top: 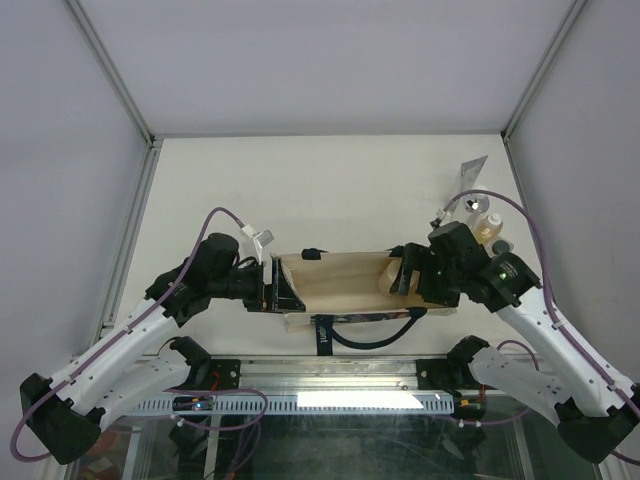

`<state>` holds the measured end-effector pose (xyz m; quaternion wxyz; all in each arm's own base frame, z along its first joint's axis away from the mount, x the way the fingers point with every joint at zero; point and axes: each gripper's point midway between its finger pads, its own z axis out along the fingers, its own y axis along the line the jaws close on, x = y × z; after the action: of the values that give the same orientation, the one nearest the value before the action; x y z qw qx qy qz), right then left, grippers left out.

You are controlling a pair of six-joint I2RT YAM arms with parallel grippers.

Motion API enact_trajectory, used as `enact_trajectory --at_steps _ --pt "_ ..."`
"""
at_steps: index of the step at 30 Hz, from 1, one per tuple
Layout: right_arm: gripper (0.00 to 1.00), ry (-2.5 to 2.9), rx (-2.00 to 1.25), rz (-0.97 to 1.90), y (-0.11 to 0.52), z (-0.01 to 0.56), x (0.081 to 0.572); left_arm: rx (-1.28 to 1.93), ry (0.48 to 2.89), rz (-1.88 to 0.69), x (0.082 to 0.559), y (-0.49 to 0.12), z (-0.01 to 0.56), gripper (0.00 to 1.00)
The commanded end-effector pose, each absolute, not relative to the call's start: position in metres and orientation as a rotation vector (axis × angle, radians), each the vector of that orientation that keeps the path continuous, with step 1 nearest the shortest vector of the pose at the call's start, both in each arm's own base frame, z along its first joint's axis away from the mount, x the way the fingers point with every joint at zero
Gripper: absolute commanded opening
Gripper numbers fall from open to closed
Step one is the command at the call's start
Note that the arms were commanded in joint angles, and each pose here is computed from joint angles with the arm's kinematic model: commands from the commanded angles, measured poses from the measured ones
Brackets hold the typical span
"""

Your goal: Take the personal care products out of the canvas bag

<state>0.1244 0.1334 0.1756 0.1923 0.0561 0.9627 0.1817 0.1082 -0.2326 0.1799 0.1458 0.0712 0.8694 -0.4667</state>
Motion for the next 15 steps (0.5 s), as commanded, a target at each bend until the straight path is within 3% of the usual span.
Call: enact_trajectory --at_steps 1,7,15 --pt "0.85 2.556 0.129 0.243 0.106 0.165 0.162 0.215 2.547 -1.320 0.102 -0.228 0.168 0.82" --pt "0.80 2.426 -0.002 0.184 0.114 0.194 0.199 0.221 2.539 -1.335 0.101 -0.229 0.173 0.82" --pt "0.73 2.385 -0.139 0.284 0.145 0.215 0.203 0.211 2.534 -1.325 0.105 -0.231 0.176 0.82"
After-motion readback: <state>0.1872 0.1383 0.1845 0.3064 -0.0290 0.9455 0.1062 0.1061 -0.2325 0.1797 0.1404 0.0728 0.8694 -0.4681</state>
